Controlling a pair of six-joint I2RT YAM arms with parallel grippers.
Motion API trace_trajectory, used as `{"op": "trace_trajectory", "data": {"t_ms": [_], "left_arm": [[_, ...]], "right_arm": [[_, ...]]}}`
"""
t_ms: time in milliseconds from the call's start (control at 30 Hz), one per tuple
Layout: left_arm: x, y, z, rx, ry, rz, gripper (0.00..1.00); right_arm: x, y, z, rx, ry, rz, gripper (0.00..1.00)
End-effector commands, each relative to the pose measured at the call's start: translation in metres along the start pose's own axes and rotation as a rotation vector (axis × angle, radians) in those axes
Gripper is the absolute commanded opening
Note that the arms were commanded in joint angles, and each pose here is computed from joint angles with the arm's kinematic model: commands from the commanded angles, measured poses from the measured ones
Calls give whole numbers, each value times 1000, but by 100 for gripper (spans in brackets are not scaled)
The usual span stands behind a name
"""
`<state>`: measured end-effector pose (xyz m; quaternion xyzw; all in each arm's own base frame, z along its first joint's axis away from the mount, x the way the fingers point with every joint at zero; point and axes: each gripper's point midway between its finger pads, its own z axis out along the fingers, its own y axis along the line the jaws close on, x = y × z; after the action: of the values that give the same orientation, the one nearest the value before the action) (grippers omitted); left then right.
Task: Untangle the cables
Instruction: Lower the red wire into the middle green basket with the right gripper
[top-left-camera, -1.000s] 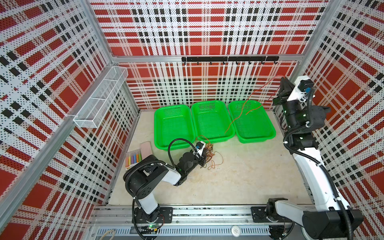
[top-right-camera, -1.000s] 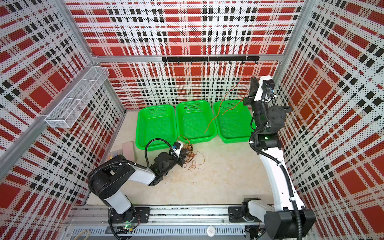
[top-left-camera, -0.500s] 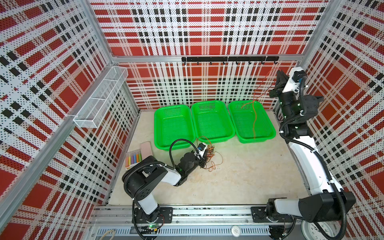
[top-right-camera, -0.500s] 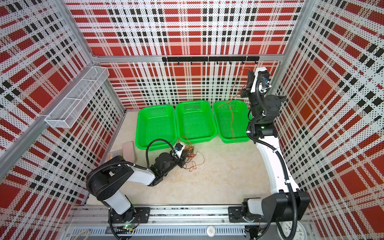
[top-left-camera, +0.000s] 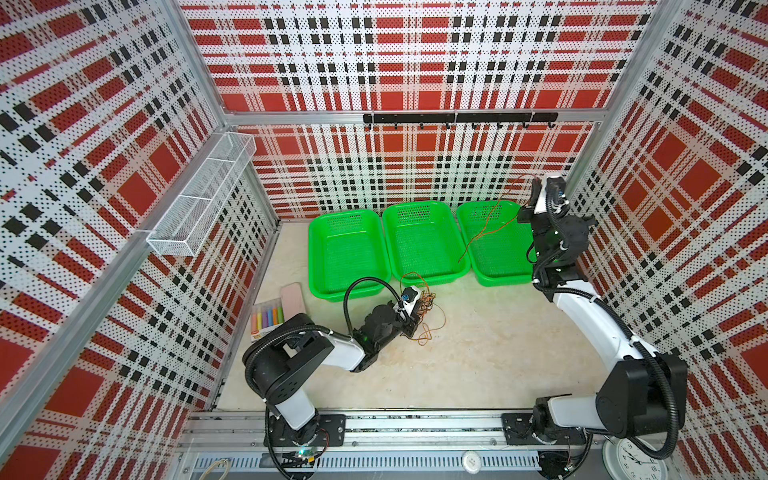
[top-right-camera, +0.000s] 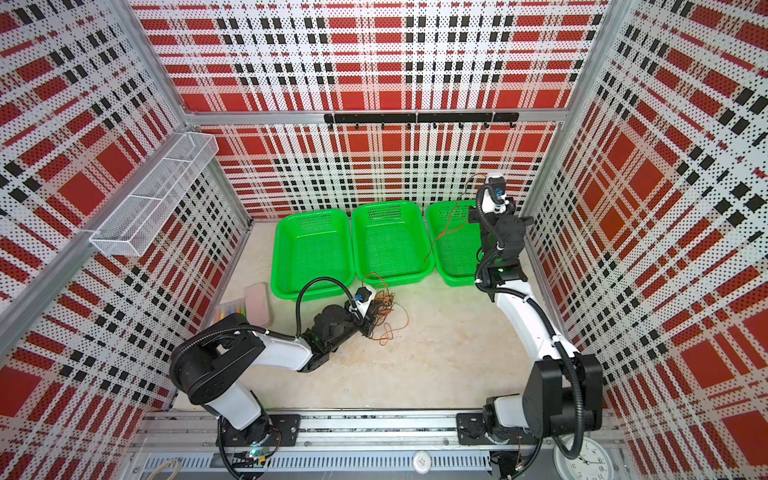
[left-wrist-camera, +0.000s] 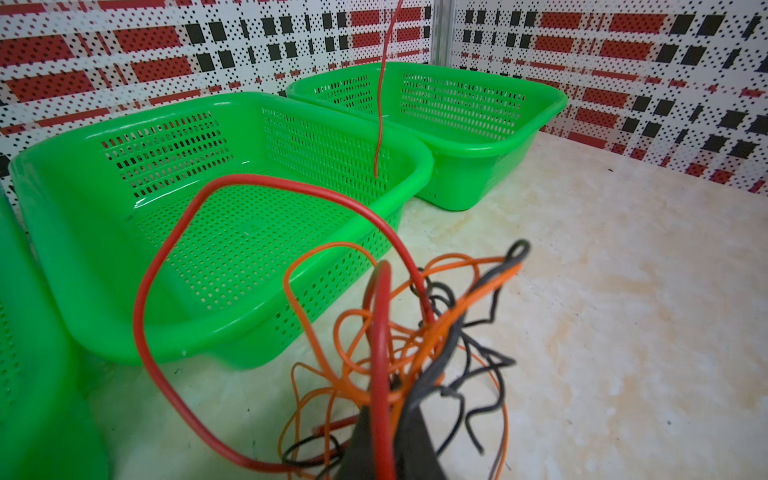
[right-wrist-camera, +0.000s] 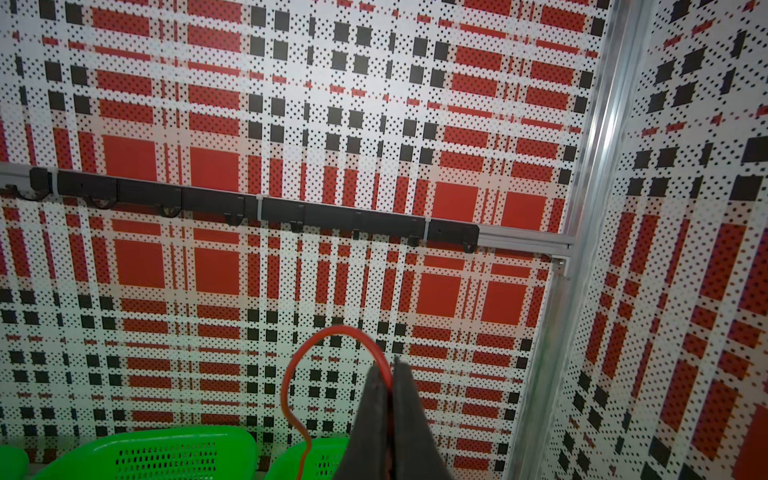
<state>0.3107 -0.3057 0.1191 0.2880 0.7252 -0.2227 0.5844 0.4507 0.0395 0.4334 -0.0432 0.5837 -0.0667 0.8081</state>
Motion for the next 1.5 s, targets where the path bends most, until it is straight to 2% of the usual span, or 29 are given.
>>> {"op": "trace_trajectory", "data": {"t_ms": [0,100,200,267,367,467,600,800,1000,1100,1167,1233,1300,1400,1433,1467], "left_arm": [[-12,-7,5,30,-30,10,0],[-13,-9,9,39,-29,6,0],[-13,-11,10,46,-29,2,0],[-11,-11,10,46,-23,0,0],[-8,-9,7,40,-16,-6,0],[-3,-8,3,40,-6,-14,0],[0,-8,-3,39,2,-29,0],[-2,-3,-13,26,-7,-58,0],[-6,0,-23,28,-22,-66,0],[-8,-1,-25,37,-27,-66,0],[-8,-2,-26,45,-29,-69,0],[-9,-1,-27,48,-32,-71,0],[-11,-2,-28,54,-37,-74,0],[-13,-2,-30,57,-40,-76,0],[-14,-2,-30,60,-42,-74,0],[-15,-2,-31,61,-44,-73,0]], "right_arm": [[-7,9,-2,26,-60,-62,0],[2,-6,-5,139,-86,-62,0],[2,-4,-8,216,-130,-125,0],[-6,14,-6,190,-144,-176,0],[-18,40,7,115,-158,-183,0],[-35,67,22,28,-184,-152,0],[-39,96,48,-70,-177,-84,0],[16,148,79,-169,-66,-59,0],[112,184,82,-194,104,-3,1],[157,201,77,-225,199,-16,13],[178,216,70,-283,251,-32,33],[184,227,63,-347,281,-29,60],[179,228,59,-369,299,-16,76],[157,223,51,-398,307,-19,94],[150,221,48,-417,318,-24,100],[142,221,44,-438,323,-28,100]]}}
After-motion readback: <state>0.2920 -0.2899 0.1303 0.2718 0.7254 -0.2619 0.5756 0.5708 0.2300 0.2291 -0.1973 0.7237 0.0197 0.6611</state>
